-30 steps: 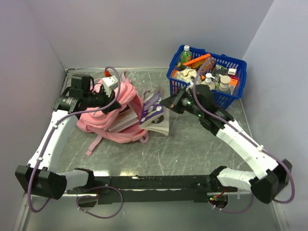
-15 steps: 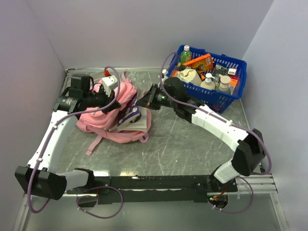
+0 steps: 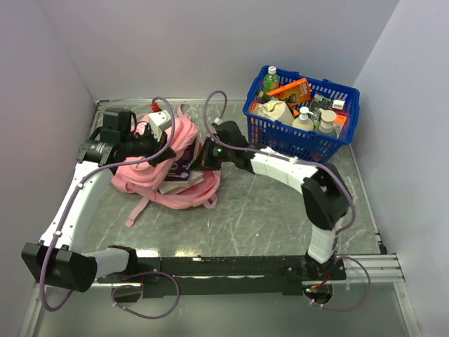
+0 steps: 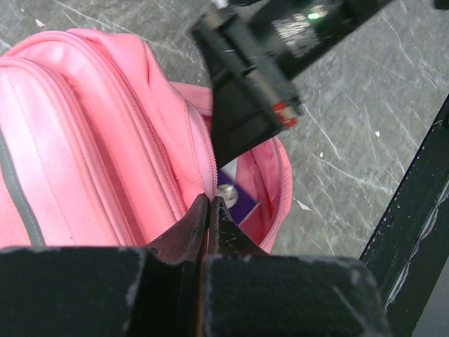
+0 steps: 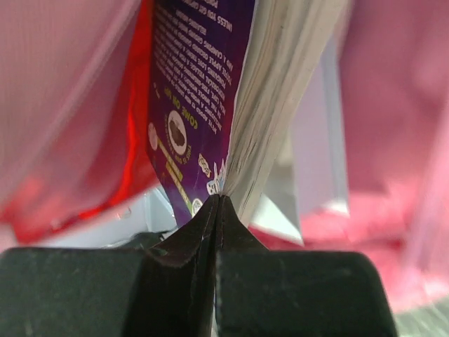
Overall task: Pack the student bag
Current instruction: Place the book in the student bag.
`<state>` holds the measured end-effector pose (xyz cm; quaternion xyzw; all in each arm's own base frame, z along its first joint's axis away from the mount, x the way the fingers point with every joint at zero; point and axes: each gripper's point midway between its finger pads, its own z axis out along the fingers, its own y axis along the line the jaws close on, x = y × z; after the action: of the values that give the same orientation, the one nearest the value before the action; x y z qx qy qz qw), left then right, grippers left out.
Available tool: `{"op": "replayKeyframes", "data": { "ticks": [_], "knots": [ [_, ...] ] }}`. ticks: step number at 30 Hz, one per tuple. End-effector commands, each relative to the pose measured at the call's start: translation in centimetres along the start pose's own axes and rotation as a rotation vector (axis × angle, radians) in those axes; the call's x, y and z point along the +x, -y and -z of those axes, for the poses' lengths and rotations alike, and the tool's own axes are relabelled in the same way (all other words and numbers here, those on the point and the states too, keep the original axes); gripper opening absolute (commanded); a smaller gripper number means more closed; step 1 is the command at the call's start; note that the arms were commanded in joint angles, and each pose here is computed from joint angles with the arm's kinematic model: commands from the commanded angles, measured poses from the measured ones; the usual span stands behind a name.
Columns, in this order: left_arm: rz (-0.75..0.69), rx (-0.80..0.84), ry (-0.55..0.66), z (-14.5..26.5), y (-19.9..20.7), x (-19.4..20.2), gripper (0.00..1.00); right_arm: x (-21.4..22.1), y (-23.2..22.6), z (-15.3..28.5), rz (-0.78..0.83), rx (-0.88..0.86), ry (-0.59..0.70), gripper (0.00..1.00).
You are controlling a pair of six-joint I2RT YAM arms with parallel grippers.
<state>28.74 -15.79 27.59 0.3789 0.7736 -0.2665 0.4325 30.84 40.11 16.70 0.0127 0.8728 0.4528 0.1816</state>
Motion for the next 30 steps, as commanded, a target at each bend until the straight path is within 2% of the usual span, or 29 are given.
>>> {"op": "replayKeyframes", "data": {
  "ticks": [1, 4, 5, 7, 9, 10, 12, 13, 16, 17, 20, 26, 30],
  "knots": [
    [-0.078, -0.01, 0.092, 1.4, 0.3, -3.1, 0.01, -1.1, -2.8, -2.4, 0.076, -0.044, -0.004, 0.0],
    [-0.08, -0.016, 0.092, 1.5, 0.3, -3.2, 0.01, 0.3, -3.8, -3.7, 0.103, -0.055, -0.069, 0.0],
    [-0.076, -0.014, 0.088, 1.4, 0.2, -3.1, 0.01, 0.2, -4.4, -3.7, 0.124, -0.069, -0.078, 0.06],
    [-0.079, -0.011, 0.085, 1.4, 0.3, -3.1, 0.01, 0.6, -3.0, -2.9, 0.12, -0.05, -0.063, 0.27],
    [-0.08, -0.014, 0.078, 1.3, 0.2, -2.8, 0.01, -0.8, -3.2, -0.4, 0.119, -0.065, 0.017, 0.47],
    [-0.08, -0.014, 0.078, 1.3, 0.2, -2.7, 0.01, -1.2, -0.8, 0.3, 0.084, -0.032, 0.035, 0.49],
    [-0.081, -0.017, 0.079, 1.3, 0.1, -2.6, 0.01, -2.7, -0.7, 2.1, 0.085, -0.043, 0.093, 0.51],
    [-0.078, -0.012, 0.076, 1.2, 0.1, -2.5, 0.01, -3.1, 0.2, 2.5, 0.077, -0.025, 0.105, 0.5],
    [-0.073, -0.007, 0.075, 1.2, 0.2, -2.6, 0.01, -5.0, 0.9, 3.7, 0.086, -0.015, 0.166, 0.39],
    [-0.072, -0.006, 0.076, 1.2, 0.3, -2.6, 0.01, -5.4, 1.0, 3.8, 0.088, -0.011, 0.176, 0.23],
    [-0.075, -0.009, 0.077, 1.3, 0.3, -2.5, 0.01, -6.0, 2.3, 3.5, 0.064, 0.017, 0.194, 0.0],
    [-0.081, -0.014, 0.075, 1.5, 0.4, -2.5, 0.01, -7.6, 3.8, 0.4, 0.031, 0.074, 0.207, 0.0],
    [-0.074, -0.006, 0.077, 1.5, 0.5, -2.7, 0.01, -8.2, 2.7, -2.4, -0.011, 0.099, 0.21, 0.0]
  ]
}}
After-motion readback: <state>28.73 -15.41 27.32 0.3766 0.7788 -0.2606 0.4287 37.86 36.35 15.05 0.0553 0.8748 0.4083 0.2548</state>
